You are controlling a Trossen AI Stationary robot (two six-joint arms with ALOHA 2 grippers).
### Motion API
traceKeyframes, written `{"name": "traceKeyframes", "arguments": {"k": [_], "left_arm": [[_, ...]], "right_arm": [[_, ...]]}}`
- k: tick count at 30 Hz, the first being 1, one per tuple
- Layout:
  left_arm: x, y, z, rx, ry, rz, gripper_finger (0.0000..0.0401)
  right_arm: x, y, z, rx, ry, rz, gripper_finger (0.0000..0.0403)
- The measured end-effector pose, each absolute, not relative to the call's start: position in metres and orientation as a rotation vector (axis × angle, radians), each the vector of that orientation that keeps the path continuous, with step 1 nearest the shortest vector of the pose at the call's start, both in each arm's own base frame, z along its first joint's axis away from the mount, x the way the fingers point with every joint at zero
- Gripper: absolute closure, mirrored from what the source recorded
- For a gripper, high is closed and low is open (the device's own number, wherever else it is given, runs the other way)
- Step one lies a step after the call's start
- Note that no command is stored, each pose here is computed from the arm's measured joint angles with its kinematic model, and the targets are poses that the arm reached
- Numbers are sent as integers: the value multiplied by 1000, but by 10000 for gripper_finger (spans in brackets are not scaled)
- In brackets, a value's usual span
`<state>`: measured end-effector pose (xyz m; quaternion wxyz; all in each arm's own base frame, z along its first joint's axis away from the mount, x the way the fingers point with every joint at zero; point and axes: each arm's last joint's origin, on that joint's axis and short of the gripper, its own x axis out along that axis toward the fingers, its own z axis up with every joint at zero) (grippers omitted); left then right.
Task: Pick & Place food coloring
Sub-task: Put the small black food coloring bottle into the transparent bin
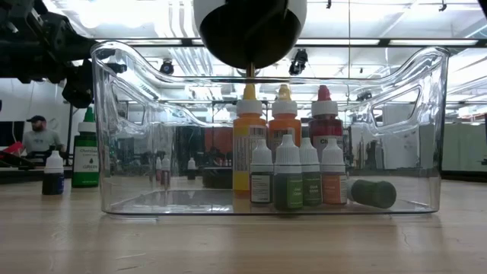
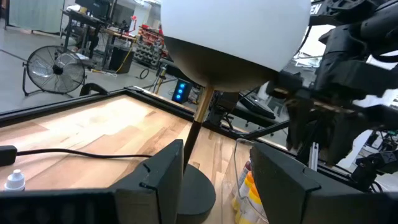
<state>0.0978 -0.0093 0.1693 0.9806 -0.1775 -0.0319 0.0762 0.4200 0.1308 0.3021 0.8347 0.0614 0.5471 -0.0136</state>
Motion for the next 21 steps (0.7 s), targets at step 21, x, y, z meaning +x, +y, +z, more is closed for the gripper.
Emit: {"name": "traceKeyframes", "arguments": {"k": [21], "left_arm": [[98, -9, 169, -357, -63, 154, 240]], "right_arm": [[375, 202, 317, 25, 1138, 148, 99]]}}
